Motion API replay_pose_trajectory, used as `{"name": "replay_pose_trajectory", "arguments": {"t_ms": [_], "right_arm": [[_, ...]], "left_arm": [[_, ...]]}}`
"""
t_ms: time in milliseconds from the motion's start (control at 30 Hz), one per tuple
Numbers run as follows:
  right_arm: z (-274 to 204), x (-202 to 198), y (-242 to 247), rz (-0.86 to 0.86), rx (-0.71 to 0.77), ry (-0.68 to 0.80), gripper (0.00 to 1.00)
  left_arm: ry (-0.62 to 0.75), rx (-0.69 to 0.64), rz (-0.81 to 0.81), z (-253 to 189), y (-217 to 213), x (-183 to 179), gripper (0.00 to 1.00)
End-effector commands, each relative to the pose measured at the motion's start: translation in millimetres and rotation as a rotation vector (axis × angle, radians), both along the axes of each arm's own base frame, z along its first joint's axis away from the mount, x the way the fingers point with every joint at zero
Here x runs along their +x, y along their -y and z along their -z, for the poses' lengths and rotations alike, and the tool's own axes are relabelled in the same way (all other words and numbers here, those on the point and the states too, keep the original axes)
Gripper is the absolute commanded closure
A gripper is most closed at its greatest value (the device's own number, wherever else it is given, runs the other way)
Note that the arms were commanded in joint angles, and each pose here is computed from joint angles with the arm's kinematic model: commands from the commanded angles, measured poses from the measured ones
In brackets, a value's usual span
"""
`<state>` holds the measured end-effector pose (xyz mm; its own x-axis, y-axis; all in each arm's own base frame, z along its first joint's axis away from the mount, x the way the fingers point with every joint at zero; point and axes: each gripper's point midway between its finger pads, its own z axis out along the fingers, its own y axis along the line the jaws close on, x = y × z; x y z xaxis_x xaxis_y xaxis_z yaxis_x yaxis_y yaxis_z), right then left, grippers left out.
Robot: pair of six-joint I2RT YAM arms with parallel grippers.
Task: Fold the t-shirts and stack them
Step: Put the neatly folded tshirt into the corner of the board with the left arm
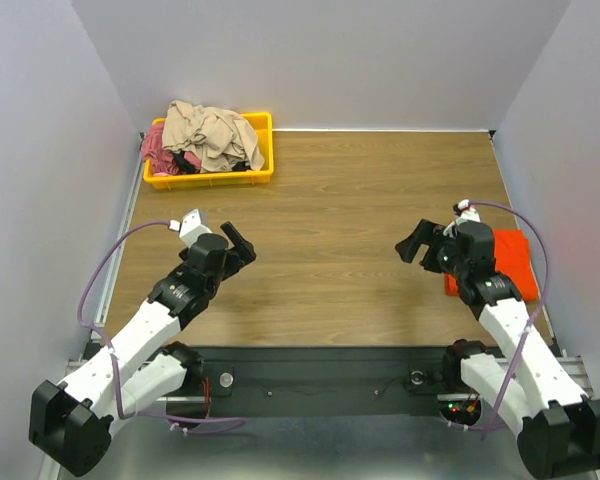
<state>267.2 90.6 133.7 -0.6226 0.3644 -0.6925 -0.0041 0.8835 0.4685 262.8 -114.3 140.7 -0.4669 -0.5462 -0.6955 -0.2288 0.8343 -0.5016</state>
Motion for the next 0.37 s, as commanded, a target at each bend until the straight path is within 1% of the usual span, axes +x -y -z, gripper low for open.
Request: {"name": "replay_pose_trajectory", "arguments": {"t_ms": [0,200,267,333], "right_arm": [[-46,17,5,0.076,0.052,0.181,0.00],[-46,14,9,0.068,0.019,0.221,0.00],[-52,16,6,0.045,0.024,0.243,0.00],[-57,18,8,0.071,0.037,0.259,0.00]], "left_arm": [[0.057,-0.012,-0.080,-24,-13,5,0.01],[0.093,-0.023,-0.096,-33,-19,0,0.01],[0.111,-0.023,-0.108,-39,-23,0,0.01],[0.134,-0.029,-0.109,-45,-23,1,0.01]]}}
